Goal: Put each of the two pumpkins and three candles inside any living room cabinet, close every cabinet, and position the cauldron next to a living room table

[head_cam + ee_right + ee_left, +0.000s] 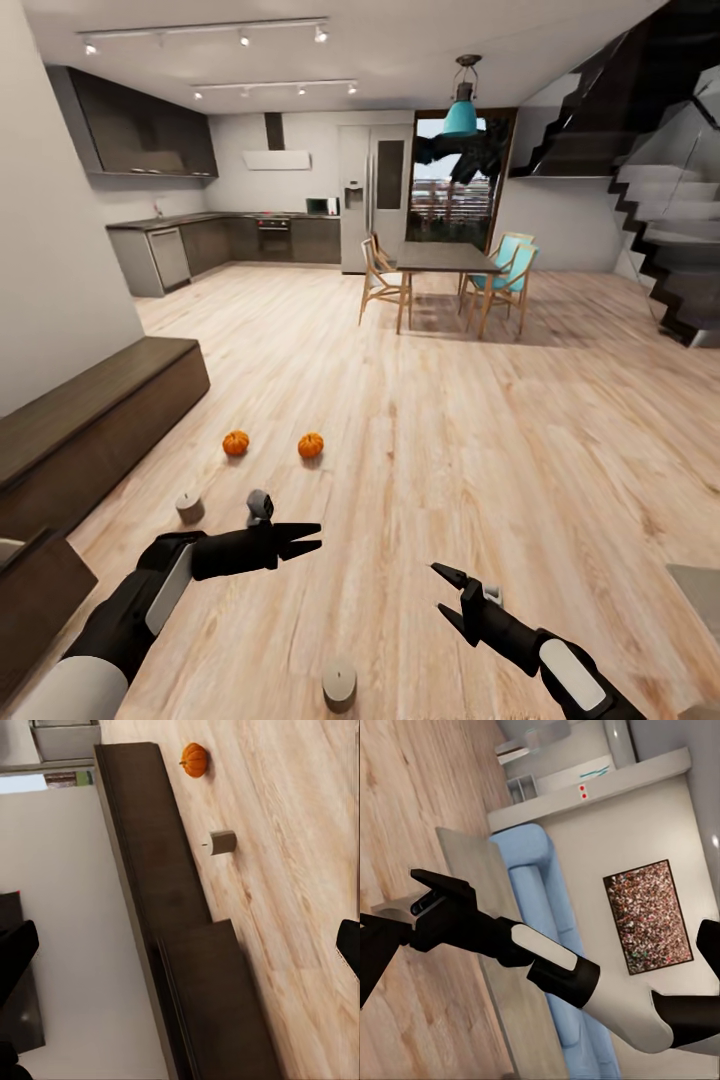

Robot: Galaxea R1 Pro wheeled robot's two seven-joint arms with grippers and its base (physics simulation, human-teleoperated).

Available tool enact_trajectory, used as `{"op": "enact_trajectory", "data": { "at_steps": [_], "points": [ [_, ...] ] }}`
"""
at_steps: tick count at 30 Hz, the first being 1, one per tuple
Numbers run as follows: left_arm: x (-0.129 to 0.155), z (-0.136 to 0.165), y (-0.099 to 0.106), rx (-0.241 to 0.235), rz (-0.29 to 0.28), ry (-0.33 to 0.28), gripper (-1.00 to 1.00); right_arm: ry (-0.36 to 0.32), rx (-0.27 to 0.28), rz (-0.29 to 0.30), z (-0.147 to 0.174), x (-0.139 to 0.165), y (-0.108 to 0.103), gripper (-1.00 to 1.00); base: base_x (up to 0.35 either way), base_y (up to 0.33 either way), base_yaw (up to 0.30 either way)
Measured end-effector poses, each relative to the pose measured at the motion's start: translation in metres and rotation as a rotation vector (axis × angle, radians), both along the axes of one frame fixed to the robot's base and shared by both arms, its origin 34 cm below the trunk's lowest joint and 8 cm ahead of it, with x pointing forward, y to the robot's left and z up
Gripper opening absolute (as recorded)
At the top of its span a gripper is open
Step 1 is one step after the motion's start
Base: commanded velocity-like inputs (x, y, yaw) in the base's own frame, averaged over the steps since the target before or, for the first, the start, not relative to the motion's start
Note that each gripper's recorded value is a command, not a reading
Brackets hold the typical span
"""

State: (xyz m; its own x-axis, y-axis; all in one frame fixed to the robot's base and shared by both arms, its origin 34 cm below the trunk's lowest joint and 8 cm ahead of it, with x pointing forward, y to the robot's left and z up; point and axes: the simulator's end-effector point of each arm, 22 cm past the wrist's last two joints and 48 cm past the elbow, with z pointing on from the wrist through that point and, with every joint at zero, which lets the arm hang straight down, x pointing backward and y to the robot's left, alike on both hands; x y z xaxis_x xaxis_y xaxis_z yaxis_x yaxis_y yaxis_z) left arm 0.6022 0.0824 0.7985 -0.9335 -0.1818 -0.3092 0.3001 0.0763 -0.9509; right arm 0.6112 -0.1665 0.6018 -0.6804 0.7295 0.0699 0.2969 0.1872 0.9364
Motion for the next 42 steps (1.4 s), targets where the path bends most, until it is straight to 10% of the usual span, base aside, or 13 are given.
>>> {"op": "enact_trajectory", "data": {
  "at_steps": [42],
  "points": [
    [-0.0005, -0.0024, -0.0002, 0.004, 0.0, 0.005, 1.0, 0.003, -0.003, 0.0, -0.0009, -0.0002, -0.0002, 1.0, 0.027, -0.184, -0.049]
  ]
}}
